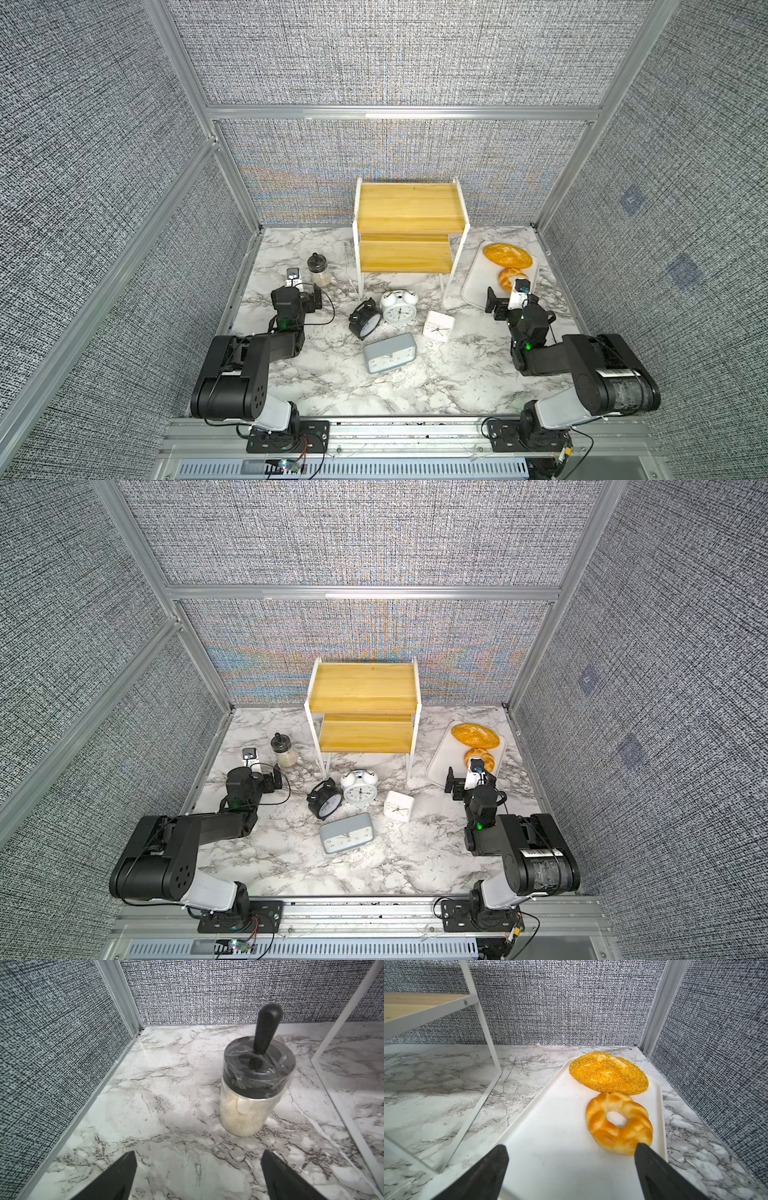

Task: Place the alarm clocks on the shelf by style
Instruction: Pick up the alarm from the center of the board.

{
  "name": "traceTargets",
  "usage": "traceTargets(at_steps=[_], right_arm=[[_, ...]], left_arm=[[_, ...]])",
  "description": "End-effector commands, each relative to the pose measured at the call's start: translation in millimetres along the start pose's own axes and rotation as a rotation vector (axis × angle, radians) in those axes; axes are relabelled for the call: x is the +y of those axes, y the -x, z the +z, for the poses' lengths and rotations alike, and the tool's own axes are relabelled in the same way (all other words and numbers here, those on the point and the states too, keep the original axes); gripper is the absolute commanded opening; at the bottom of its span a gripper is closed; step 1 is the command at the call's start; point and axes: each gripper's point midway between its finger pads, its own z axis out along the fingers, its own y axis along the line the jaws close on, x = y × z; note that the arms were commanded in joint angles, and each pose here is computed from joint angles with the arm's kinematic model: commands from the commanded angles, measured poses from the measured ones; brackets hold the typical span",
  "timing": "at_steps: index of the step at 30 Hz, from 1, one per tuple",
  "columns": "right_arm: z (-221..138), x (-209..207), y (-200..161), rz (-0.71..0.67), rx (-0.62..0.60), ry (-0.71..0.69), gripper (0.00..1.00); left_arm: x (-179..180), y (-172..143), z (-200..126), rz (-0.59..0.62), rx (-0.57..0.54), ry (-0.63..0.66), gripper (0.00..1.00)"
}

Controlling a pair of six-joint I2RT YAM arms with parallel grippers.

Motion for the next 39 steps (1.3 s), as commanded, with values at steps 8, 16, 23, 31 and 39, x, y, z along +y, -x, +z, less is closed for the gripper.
traceTargets(at_steps=[8, 16, 23, 31, 39], right_arm=[[2, -15, 26, 0.058, 0.038, -0.087, 0.99], [-2, -9, 42, 0.145, 0.138, -0.057, 0.99], [-24, 20, 51, 0.167, 0.209, 0.106, 0.99], [-53, 61, 59, 0.16, 0.225, 0.302, 0.99], [-73, 91, 55, 0.132, 0.264, 0.417, 0.99]], left_arm=[[29, 31, -35, -0.068, -0.008, 0.138, 0.99], [15, 53, -69, -0.175, 0.01, 0.018, 0.99], [-18, 73, -115, -0.354, 0.031, -0.212, 0.99], [-83, 73, -162, -0.415, 0.115, -0.577, 0.99], [-143, 61, -202, -0.169, 0.128, -0.787, 0.99]])
